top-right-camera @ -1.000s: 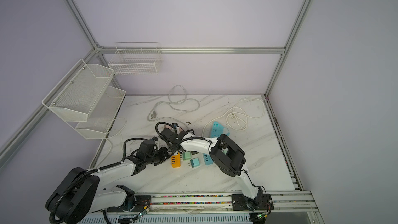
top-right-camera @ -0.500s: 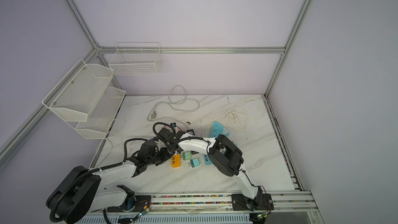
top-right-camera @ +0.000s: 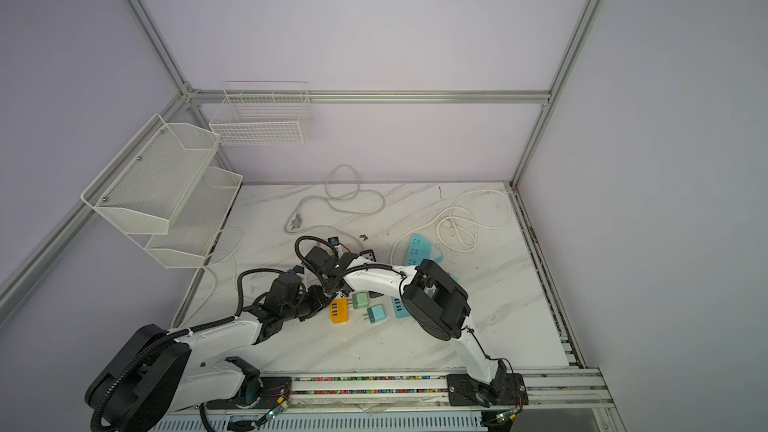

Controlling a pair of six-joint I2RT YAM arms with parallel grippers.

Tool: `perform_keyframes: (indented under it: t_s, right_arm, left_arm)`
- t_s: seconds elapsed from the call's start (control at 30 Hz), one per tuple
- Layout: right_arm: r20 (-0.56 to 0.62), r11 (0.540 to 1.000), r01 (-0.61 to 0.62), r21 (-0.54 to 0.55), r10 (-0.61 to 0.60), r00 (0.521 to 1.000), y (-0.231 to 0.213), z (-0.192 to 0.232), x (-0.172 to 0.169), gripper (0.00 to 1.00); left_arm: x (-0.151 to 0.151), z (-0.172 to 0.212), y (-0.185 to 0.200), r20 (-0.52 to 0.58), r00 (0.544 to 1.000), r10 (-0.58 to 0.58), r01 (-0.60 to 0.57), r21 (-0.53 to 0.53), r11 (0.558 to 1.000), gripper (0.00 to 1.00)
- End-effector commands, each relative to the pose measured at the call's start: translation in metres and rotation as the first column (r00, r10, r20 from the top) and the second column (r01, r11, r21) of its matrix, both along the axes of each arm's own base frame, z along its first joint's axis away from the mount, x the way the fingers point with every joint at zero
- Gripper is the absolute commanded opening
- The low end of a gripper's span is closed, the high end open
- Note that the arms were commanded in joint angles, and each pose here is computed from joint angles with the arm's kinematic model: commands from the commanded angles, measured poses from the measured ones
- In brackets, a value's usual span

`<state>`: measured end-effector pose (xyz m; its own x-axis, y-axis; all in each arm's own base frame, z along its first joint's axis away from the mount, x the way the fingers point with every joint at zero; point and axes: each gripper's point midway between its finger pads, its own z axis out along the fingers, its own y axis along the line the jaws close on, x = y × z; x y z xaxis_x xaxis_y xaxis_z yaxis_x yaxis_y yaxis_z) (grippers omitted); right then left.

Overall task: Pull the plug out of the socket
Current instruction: 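Close the right gripper on the pink adapter while left holds the strip, then pull the pink adapter out of the orange strip with the right gripper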

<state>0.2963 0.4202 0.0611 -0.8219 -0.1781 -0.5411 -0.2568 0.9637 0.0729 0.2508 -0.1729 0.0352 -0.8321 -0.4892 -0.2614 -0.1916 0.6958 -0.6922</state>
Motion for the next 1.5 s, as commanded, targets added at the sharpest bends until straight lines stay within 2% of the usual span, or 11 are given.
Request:
perform_keyframes:
  t_s: [0.0, 0.1, 0.33, 0.53, 0.63, 0.77, 1.17, 1.33, 1.47]
  right_arm:
    - [0.041, 1.0, -0.005, 0.025, 0.004, 0.999, 0.01, 0.018, 0.0, 0.21]
    - [0.004, 0.998, -0.027, 0.054, 0.026, 1.0, 0.016, 0.015, -0.006, 0.21]
    - [0.054, 0.999, 0.017, 0.048, -0.02, 0.998, -0.005, 0.029, 0.009, 0.21]
    - [0.021, 0.998, -0.018, 0.059, 0.017, 1.0, 0.015, 0.024, -0.001, 0.18]
    - [0.047, 0.996, -0.02, 0.082, 0.016, 0.999, 0.011, 0.04, 0.001, 0.18]
    - [0.086, 0.988, -0.03, 0.149, 0.018, 0.996, 0.005, 0.071, -0.002, 0.18]
    - [0.07, 0.952, -0.056, 0.3, 0.037, 0.997, -0.027, 0.111, -0.018, 0.18]
    - [0.0, 0.921, -0.022, 0.389, 0.024, 1.0, -0.061, 0.106, -0.028, 0.18]
    - [-0.042, 0.917, 0.011, 0.399, 0.007, 0.999, -0.087, 0.095, -0.043, 0.18]
  left_arm:
    - [-0.043, -0.054, 0.031, -0.202, 0.978, 0.053, -0.021, 0.16, 0.987, 0.33]
    - [-0.044, -0.056, 0.033, -0.206, 0.975, 0.077, -0.044, 0.16, 0.986, 0.31]
    - [-0.047, -0.057, 0.036, -0.204, 0.975, 0.085, -0.051, 0.164, 0.985, 0.31]
    - [-0.047, -0.057, 0.035, -0.208, 0.975, 0.083, -0.05, 0.161, 0.986, 0.3]
    - [-0.046, -0.054, 0.034, -0.201, 0.976, 0.085, -0.054, 0.152, 0.987, 0.3]
    - [-0.039, -0.041, 0.028, -0.166, 0.984, 0.068, -0.047, 0.124, 0.991, 0.3]
    - [-0.012, 0.015, 0.018, -0.044, 0.999, 0.031, -0.026, 0.12, 0.992, 0.37]
    - [-0.008, 0.039, 0.02, 0.005, 0.999, 0.034, -0.034, 0.135, 0.99, 0.42]
    - [-0.013, 0.047, 0.02, 0.018, 1.0, 0.024, -0.026, 0.138, 0.99, 0.44]
